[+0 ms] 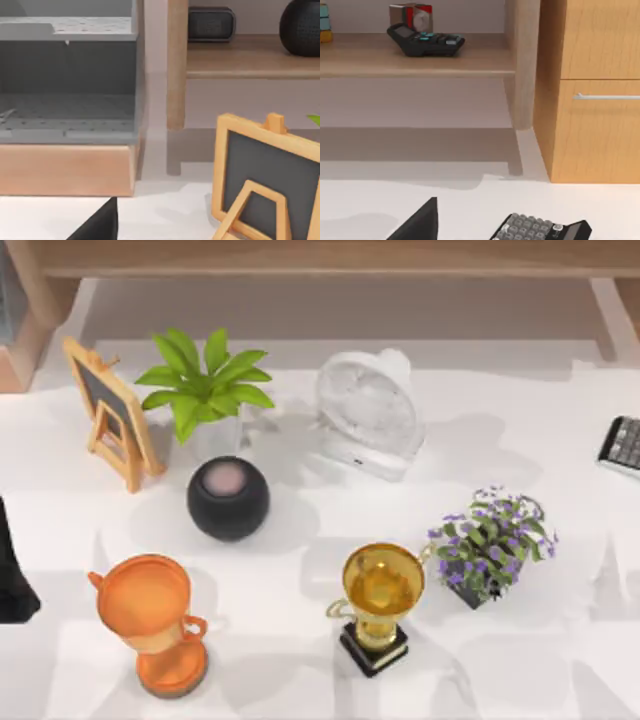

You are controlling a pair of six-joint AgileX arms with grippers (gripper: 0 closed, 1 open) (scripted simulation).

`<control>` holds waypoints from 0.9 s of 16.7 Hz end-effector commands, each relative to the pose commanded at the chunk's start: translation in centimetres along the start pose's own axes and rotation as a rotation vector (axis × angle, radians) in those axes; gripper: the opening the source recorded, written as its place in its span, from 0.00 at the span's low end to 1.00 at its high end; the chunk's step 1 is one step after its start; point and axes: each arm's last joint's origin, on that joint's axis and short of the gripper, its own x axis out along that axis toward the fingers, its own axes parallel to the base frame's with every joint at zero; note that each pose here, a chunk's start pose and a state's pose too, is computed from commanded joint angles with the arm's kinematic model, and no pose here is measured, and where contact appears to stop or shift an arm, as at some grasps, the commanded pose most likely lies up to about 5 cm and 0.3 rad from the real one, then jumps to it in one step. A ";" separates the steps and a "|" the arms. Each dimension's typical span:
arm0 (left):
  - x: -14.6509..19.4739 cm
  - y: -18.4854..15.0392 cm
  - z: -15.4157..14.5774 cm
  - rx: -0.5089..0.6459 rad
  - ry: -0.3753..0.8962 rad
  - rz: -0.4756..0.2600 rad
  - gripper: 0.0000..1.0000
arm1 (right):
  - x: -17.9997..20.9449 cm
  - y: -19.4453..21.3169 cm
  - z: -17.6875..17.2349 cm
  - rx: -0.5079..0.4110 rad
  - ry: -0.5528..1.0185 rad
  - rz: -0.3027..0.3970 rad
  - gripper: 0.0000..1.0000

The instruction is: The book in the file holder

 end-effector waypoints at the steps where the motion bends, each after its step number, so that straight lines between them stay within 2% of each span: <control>1: 0.0 0.0 0.0 0.000 0.000 0.000 1.00 | 0.0 0.0 0.0 0.000 0.000 0.000 1.00; 4: 0.0 -0.1 0.8 -0.001 0.000 -0.004 1.00 | 0.0 0.0 0.0 0.000 0.000 0.000 1.00; 7: 0.3 -0.4 4.0 -0.004 0.004 -0.012 1.00 | 0.0 0.0 0.0 0.000 0.000 0.000 1.00; 11: 2.3 -1.3 11.6 -0.007 0.009 -0.018 1.00 | 0.0 0.0 0.0 0.000 0.000 0.000 1.00; 15: 7.5 -3.5 20.2 -0.009 0.006 -0.018 1.00 | 0.0 0.0 0.0 0.000 0.000 0.000 1.00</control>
